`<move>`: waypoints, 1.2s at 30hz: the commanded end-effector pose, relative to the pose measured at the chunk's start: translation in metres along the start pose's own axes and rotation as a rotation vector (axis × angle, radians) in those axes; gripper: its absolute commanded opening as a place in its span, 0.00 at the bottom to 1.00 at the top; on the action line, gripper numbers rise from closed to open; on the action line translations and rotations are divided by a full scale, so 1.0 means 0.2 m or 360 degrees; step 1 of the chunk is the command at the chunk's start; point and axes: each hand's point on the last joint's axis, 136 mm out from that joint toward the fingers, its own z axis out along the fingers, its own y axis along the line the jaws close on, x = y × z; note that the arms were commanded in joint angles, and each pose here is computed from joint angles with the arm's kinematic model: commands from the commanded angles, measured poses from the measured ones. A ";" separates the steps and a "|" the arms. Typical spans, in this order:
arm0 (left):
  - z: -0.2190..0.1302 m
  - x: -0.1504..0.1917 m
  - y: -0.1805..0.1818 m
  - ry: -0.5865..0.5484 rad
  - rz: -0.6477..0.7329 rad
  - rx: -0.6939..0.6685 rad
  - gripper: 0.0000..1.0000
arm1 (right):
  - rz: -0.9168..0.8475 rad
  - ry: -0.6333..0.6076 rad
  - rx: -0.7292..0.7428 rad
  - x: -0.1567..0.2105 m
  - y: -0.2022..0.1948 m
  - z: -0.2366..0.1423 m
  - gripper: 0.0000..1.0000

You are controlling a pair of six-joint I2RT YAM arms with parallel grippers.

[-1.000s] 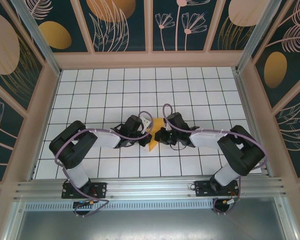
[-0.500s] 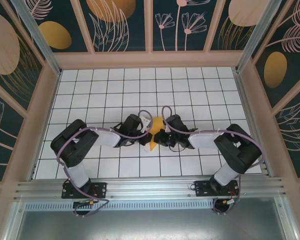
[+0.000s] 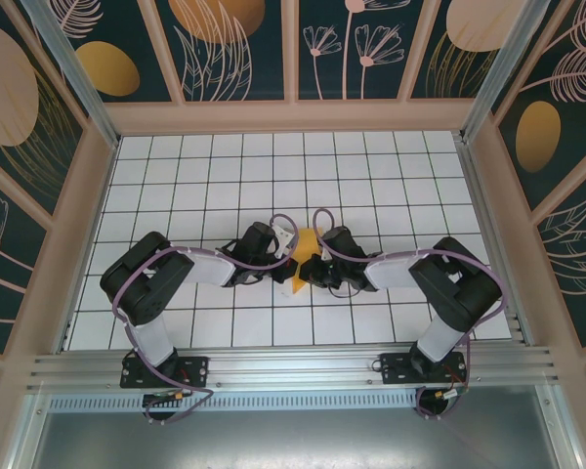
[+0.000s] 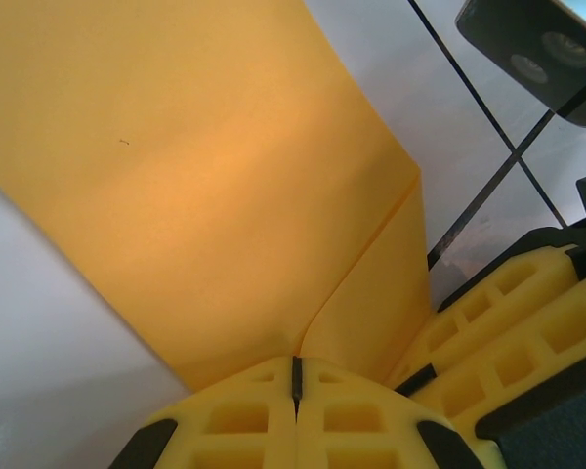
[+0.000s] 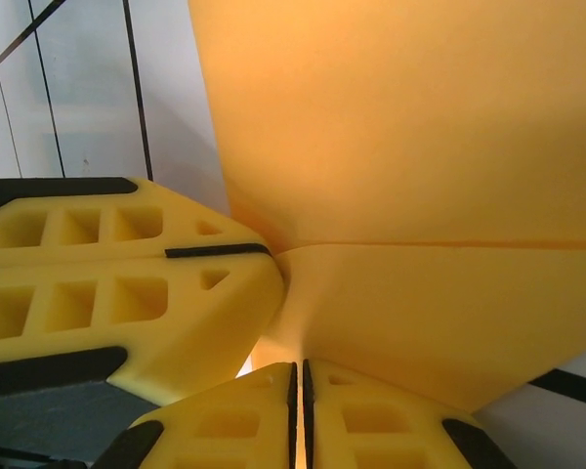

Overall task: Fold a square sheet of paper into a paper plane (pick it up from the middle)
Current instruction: Third fold the triangle at the center of the table.

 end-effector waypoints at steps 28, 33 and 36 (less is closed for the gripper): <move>0.03 0.13 0.13 0.0177 -0.0070 -0.0145 0.00 | 0.0002 0.0025 -0.0001 0.10 -0.02 0.05 0.13; 0.01 0.03 0.08 0.0143 -0.0022 -0.0124 0.00 | -0.0038 -0.0078 0.0004 0.04 0.03 -0.05 0.15; 0.01 0.02 0.08 0.0148 -0.0008 -0.0132 0.00 | 0.0005 -0.0209 0.0020 -0.08 -0.01 -0.15 0.16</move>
